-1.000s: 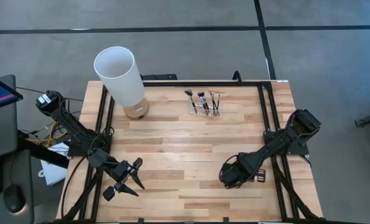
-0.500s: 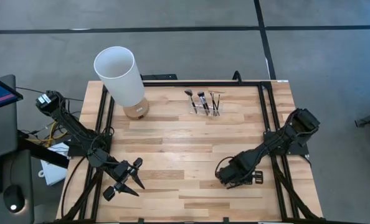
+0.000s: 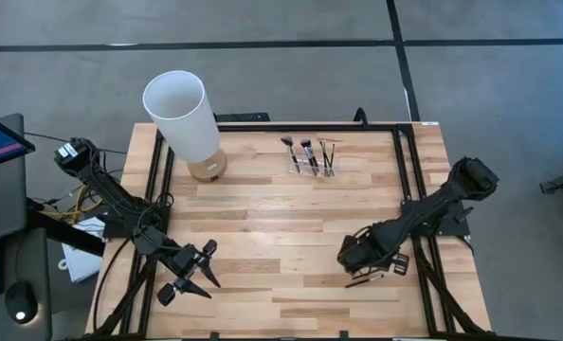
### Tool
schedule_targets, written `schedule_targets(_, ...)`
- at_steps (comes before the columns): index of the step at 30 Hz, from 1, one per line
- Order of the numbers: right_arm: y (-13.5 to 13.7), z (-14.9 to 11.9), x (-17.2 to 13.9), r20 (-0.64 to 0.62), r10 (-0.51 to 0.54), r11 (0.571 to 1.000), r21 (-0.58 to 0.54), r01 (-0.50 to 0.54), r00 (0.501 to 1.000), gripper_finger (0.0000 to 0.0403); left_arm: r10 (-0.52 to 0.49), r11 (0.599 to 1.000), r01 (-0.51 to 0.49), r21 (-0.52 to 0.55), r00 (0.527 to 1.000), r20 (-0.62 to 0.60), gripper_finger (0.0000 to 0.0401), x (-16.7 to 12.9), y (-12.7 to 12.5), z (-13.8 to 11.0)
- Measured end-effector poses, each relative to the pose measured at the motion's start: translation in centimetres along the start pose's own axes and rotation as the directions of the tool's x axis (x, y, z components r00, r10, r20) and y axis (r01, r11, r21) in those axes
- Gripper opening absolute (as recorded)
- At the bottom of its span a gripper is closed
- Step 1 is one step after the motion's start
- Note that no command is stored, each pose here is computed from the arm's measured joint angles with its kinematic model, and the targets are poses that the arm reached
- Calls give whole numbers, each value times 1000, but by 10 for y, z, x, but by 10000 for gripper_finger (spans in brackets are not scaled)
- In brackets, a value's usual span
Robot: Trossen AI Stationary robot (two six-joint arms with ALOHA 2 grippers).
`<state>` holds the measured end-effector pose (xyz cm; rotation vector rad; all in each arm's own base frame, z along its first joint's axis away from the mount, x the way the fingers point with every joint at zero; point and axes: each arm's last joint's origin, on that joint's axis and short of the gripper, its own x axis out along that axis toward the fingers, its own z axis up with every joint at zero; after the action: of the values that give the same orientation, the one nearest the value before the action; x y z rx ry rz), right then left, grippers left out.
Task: Put items in baskets/containers
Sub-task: Put the black liner brush into the transparent organizer
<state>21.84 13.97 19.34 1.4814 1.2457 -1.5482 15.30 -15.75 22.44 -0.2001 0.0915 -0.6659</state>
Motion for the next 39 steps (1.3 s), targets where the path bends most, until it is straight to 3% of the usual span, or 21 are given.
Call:
schedule_targets(8, 4, -16, 4, 15, -25, 1000, -12, 25, 1000, 123, -15, 1000, 15, 0, 1000, -3, 143, 0, -3, -1)
schedule_targets(16, -21, -32, 4, -2, -93, 993, -78, 92, 996, 123, -14, 1000, 14, 0, 1000, -3, 143, 0, -2, -1)
schedule_targets(23, -28, -65, -15, -37, -62, 988, -141, 56, 997, 123, 35, 999, -35, 3, 999, 8, 143, 0, -1, 0)
schedule_targets(29, -10, -105, -25, -27, 24, 984, -176, -28, 999, 123, 40, 999, -40, 3, 999, 9, 143, 0, -1, 0)
schedule_targets(34, -1, -108, -13, 45, -2, 983, -182, 11, 999, 123, 52, 999, -52, 3, 999, 12, 143, 0, 0, 0)
schedule_targets(39, 4, -101, -16, 115, 63, 975, -218, -37, 991, 123, 86, 996, -86, 3, 996, 20, 143, 0, 1, 0)
